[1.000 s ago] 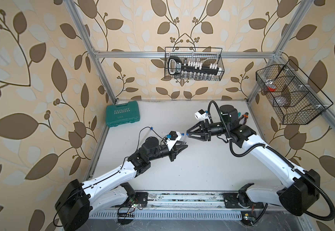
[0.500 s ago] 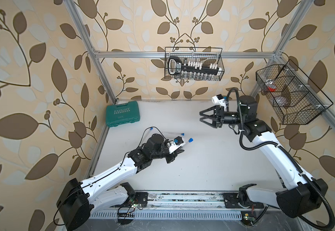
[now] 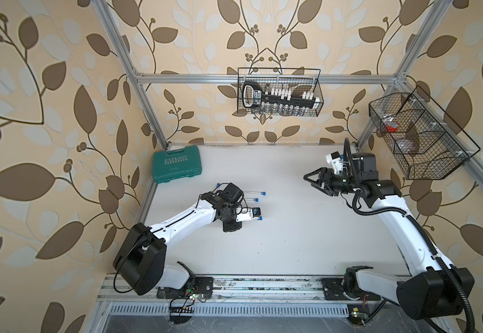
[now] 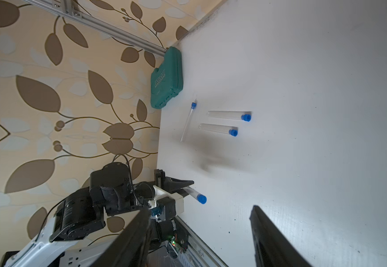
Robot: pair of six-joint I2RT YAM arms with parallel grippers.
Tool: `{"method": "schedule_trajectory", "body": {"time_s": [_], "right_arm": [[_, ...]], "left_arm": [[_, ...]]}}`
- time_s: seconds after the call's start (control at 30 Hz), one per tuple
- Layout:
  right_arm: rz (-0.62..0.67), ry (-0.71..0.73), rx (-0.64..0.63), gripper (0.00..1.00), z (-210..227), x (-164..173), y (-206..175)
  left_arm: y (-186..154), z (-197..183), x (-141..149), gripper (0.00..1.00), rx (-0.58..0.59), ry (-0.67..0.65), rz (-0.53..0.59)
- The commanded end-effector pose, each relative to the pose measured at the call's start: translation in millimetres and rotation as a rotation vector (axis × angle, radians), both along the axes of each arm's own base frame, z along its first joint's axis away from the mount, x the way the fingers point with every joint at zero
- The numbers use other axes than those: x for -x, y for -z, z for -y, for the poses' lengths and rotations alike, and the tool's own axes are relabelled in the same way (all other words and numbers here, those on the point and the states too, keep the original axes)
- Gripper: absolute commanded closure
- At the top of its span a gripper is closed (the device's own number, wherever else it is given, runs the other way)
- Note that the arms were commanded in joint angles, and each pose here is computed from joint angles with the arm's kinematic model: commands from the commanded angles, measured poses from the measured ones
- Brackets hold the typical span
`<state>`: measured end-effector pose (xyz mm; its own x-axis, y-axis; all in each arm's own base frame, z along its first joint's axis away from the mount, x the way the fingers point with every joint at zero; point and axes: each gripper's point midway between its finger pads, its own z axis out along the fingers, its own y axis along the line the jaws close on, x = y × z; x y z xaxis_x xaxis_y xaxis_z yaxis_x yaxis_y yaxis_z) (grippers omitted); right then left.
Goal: Insert stoppers into test tubes
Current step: Place the test tube at the center of the board.
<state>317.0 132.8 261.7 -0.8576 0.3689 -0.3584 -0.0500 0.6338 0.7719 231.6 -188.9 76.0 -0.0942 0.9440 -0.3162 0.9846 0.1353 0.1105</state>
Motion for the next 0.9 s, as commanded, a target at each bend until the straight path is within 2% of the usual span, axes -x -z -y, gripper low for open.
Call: {"method": "schedule_trajectory", "body": {"time_s": [0.0, 0.2, 0.4, 0.6, 0.7, 0.87], "right_arm": [[-0.012, -0.008, 0.075, 0.34, 7.2, 12.2, 13.1], [-0.021, -0.009, 0.068, 0.34, 6.6, 17.5, 11.4], [-0.034, -0.010, 0.047, 0.34, 4.6, 19.4, 12.7], [-0.033, -0.008, 0.049, 0.34, 5.2, 19.8, 13.5], [-0.034, -0.008, 0.049, 0.34, 5.3, 20.5, 14.1], [-0.033, -0.006, 0.049, 0.35, 5.3, 21.0, 13.8]], "left_arm": [[7.8, -7.2, -6.3, 1.00, -0.070, 0.042, -0.018], [13.2, 7.7, -21.9, 1.00, -0.041, -0.024, -0.079], [29.5, 2.1, -35.4, 1.00, -0.136, -0.051, -0.099], [37.2, 2.0, -45.3, 0.94, -0.163, -0.056, -0.088], [40.2, 1.4, -49.7, 0.88, -0.179, -0.063, -0.081], [49.4, -0.5, -48.5, 0.84, -0.197, -0.064, -0.099]]}}
